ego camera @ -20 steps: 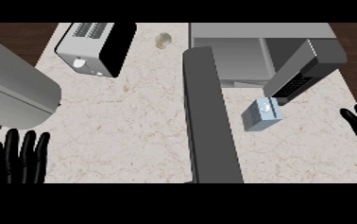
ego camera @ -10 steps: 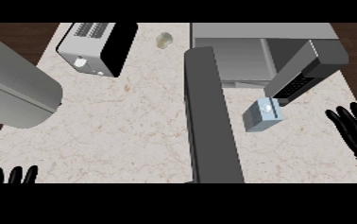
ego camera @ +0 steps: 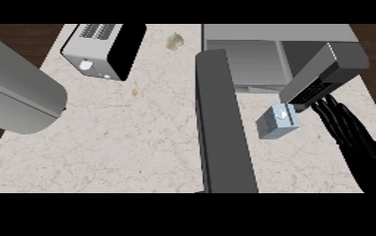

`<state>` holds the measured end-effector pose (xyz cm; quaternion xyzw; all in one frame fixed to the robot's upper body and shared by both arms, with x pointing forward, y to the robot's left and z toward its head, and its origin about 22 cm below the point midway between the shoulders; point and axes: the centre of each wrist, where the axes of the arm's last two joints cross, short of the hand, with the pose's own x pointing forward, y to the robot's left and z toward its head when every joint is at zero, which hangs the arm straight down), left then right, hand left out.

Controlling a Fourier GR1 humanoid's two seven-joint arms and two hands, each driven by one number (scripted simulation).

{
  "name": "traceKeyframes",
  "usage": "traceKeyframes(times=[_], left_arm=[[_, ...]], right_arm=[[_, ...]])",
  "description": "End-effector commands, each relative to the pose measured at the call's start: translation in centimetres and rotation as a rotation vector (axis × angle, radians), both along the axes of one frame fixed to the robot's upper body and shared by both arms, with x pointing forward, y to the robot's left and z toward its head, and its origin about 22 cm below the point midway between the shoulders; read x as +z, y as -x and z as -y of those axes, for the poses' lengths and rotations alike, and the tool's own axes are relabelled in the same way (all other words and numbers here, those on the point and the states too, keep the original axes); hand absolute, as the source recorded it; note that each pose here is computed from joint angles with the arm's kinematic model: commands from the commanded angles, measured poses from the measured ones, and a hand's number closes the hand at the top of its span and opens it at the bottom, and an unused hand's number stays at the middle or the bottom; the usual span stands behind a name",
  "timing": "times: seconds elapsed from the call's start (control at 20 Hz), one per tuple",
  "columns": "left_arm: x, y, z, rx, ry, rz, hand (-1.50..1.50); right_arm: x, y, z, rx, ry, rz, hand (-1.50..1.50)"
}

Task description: Pick up the milk, place it into the microwave and close the microwave

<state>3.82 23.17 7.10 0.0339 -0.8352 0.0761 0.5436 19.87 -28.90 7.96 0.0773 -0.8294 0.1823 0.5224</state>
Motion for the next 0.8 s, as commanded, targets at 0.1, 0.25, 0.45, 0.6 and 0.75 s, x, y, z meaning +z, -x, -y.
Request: traceKeyframes(times=[0.1,0.25,0.45,0.6,0.75], left_arm=[[1.0,1.8,-1.2,-0.011,-0.022,-0.003,-1.50],[-1.6,1.8,1.1,0.010,0.009,-0.006,-1.50],[-1.4,2.8,-0.4,0.006,-0.002,0.007,-1.50],[-0.4,1.6,-1.4,0.023,-0.006,0.020,-1.50],[-1.6,3.6,-1.2,0.011,0.014,-0.005,-1.50]], right_arm=[[-2.1,-3.6,-0.3,-0.016,0.053,-0.021,-1.50],[-4.1,-3.9,-0.2,-0.028,0.074,-0.010,-1.50],[-4.9,-5.8,0.5,-0.089,0.086,-0.021,-1.50],[-6.8,-6.7,0.1,-0.106,0.095,-0.023,-1.50],[-9.6,-6.6,0.7,-0.137,0.147,-0.041,-1.50]])
